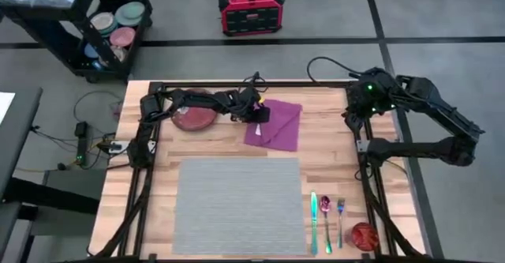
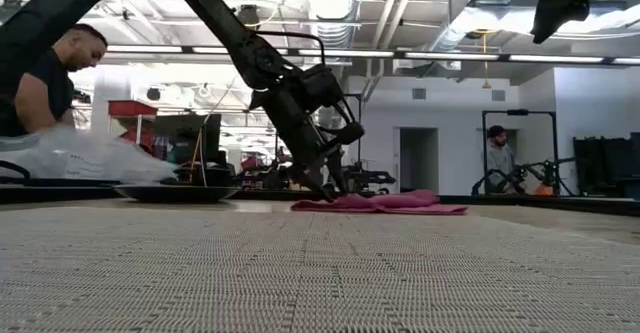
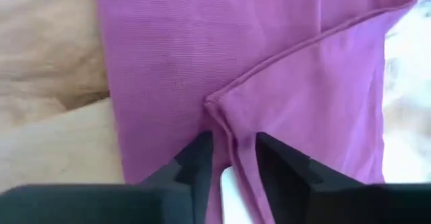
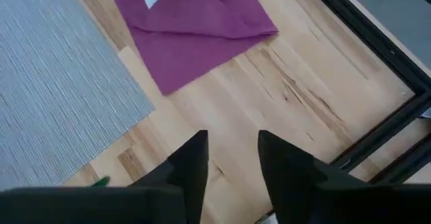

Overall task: Set table place
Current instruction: Fold the pink table towel

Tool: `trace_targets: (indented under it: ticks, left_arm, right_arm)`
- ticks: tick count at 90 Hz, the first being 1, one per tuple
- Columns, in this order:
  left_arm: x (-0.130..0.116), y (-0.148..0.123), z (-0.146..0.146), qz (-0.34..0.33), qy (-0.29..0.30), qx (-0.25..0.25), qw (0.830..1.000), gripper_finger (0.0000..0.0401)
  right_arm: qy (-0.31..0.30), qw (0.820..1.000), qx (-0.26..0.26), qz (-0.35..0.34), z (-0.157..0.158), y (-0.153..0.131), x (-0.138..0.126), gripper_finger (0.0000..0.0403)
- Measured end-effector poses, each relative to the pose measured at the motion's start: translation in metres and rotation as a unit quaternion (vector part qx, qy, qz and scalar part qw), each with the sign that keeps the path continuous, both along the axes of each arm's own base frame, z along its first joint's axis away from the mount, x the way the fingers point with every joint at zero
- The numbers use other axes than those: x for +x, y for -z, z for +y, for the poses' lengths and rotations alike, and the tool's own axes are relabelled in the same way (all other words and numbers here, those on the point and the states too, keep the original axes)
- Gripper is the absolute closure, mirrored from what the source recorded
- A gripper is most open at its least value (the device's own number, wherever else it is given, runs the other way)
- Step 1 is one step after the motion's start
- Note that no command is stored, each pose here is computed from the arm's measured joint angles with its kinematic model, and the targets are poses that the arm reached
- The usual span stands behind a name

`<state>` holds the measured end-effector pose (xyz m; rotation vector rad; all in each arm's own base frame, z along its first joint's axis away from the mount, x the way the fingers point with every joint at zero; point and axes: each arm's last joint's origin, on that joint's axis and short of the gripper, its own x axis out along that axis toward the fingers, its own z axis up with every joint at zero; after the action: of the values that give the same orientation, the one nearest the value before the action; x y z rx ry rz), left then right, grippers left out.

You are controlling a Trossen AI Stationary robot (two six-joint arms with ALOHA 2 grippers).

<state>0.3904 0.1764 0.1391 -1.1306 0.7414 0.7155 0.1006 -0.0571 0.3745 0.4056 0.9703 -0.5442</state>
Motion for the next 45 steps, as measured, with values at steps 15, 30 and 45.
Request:
trace_targets:
  ticks: [15, 30, 45]
  left_arm:
    - [-0.0001, -0.0002, 0.0010, 0.002, -0.008, 0.008, 1.000, 0.0388]
    - [0.0015, -0.0013, 0.0015, -0.009, -0.014, 0.008, 1.000, 0.0398]
    - [0.0016, -0.0024, 0.0006, -0.017, -0.016, -0.015, 1.000, 0.0401]
  right_arm:
    - [0.002, 1.000, 0.001, 0.000, 0.0000, 0.0000, 0.0000, 0.0310]
    - [0.002, 1.000, 0.002, 0.001, 0.0001, 0.0001, -0.0003, 0.0324]
    - [0.003, 1.000, 0.004, 0.004, 0.0004, 0.0004, -0.0008, 0.0339]
